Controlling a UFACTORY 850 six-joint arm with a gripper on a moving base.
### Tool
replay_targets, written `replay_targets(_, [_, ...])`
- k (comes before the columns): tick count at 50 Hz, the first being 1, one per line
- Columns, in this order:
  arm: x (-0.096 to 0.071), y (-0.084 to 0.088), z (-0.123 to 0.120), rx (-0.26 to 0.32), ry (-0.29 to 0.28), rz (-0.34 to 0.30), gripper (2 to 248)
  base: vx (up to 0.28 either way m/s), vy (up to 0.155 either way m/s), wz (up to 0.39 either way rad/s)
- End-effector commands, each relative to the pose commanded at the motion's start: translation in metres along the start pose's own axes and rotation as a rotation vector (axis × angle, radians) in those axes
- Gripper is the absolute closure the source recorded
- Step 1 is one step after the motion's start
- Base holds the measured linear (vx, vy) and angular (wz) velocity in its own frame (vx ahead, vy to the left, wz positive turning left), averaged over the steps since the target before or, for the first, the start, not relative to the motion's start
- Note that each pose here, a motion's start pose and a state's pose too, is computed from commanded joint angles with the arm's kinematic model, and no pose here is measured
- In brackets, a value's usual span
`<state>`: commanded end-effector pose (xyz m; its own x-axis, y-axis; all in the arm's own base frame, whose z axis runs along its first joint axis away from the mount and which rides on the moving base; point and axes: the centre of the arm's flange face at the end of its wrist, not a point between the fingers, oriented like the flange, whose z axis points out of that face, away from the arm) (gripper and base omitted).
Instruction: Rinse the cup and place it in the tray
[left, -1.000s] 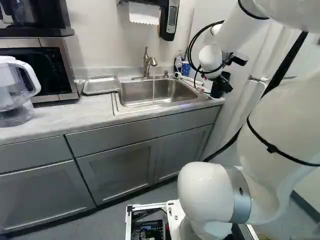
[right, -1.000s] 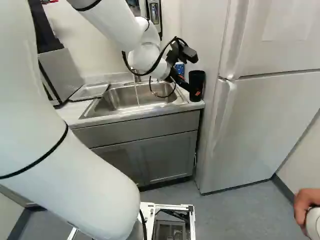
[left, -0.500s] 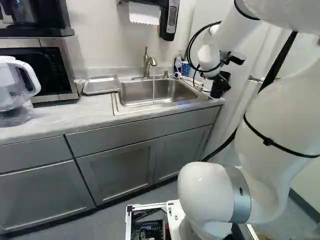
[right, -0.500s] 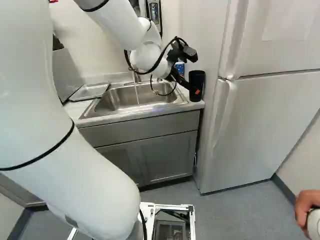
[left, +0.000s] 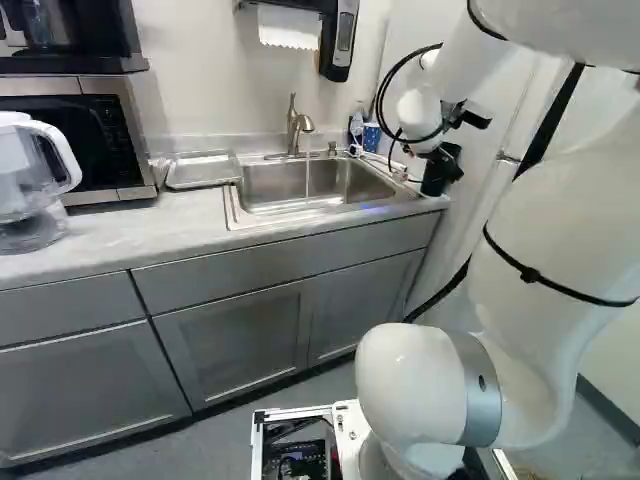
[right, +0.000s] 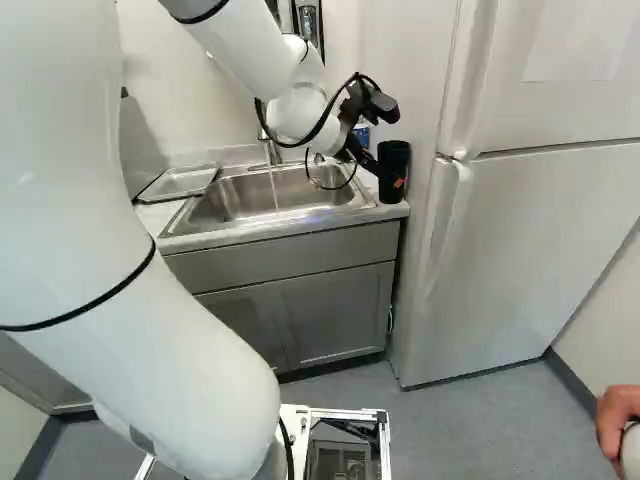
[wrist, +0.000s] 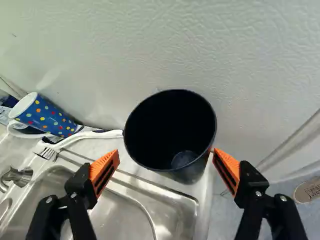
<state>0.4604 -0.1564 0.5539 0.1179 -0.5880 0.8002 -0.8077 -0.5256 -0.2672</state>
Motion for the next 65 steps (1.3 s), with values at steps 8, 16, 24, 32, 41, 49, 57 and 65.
replay_targets(8, [0.0034, 0.0000, 0.0050, -0.007, 0.002, 0.005, 3, 0.000, 0.000, 0.000])
replay_targets(16, [0.0043, -0.0017, 0.0071, -0.007, 0.002, 0.005, 3, 0.000, 0.000, 0.000])
replay_targets(24, [0.0043, -0.0017, 0.0071, -0.007, 0.002, 0.005, 3, 0.000, 0.000, 0.000])
replay_targets(32, [0.0043, -0.0017, 0.0071, -0.007, 0.002, -0.020, 3, 0.000, 0.000, 0.000])
replay_targets(41, [0.0043, -0.0017, 0.0071, -0.007, 0.002, -0.073, 3, 0.000, 0.000, 0.000])
replay_targets(49, [0.0043, -0.0017, 0.0071, -0.007, 0.002, -0.073, 3, 0.000, 0.000, 0.000])
replay_targets(57, [0.0043, -0.0017, 0.0071, -0.007, 0.002, -0.073, 3, 0.000, 0.000, 0.000])
replay_targets(65, [0.0043, -0.0017, 0.0071, -0.007, 0.002, -0.073, 33, 0.000, 0.000, 0.000])
